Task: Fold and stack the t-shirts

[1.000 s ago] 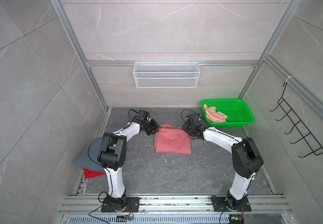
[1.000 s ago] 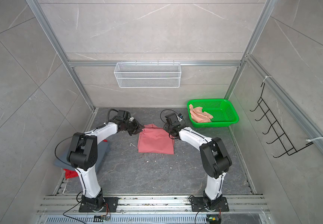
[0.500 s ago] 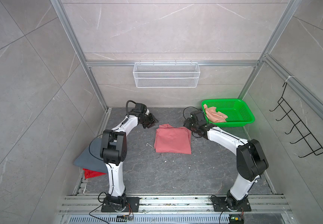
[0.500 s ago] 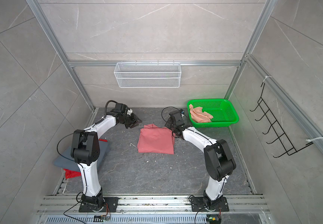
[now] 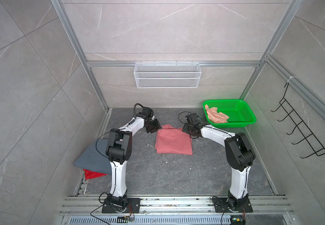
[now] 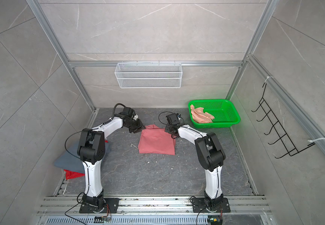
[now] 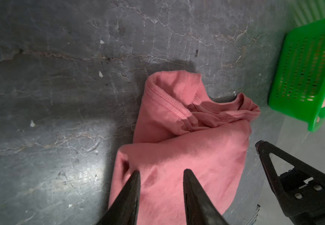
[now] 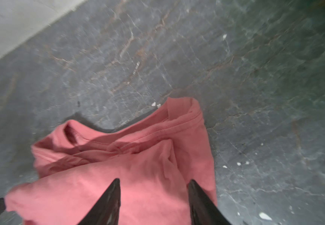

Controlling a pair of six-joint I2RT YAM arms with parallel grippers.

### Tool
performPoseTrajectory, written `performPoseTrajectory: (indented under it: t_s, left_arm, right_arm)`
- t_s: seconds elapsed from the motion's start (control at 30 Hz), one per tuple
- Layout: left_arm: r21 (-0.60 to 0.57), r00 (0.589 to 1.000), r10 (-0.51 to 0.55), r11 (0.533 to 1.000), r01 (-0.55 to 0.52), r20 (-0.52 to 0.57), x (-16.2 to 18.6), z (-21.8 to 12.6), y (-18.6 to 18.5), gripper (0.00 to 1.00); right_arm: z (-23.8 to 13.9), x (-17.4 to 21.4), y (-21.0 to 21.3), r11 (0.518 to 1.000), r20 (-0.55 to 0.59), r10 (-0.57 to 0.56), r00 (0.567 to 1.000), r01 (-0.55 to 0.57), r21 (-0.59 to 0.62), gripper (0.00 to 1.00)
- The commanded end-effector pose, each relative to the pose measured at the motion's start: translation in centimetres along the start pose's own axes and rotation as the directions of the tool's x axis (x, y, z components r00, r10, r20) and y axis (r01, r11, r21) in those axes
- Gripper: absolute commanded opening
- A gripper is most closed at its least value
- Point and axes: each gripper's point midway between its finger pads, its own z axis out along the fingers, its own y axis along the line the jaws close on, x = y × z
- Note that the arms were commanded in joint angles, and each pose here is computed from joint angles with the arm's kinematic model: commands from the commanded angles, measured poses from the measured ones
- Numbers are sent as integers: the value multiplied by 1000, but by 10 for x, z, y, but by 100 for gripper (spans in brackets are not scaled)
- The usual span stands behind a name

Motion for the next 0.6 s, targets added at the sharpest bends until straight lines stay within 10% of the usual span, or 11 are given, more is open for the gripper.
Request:
performPoseTrajectory:
  t_s: [0.0, 0.23, 0.43, 0.57]
  left_arm:
    - [-6, 999, 32, 999, -32, 8, -5, 0, -3, 40]
    - [5, 1000, 24, 1000, -24, -5, -4, 11, -1, 38]
    - [28, 1000, 27, 999, -28, 15, -10, 10, -7, 15]
    - [42, 999, 41, 998, -42, 33, -6, -4, -16, 0]
  right_arm:
    - [6, 5, -1, 1000, -31, 2, 1000, -1, 20, 57]
    - [20, 8, 4, 1000, -57, -25, 998, 26, 12, 50]
    - [11, 4, 11, 999, -35, -42, 999, 41, -32, 7]
    - [-13, -1, 11, 997, 1, -58, 998, 58, -56, 0]
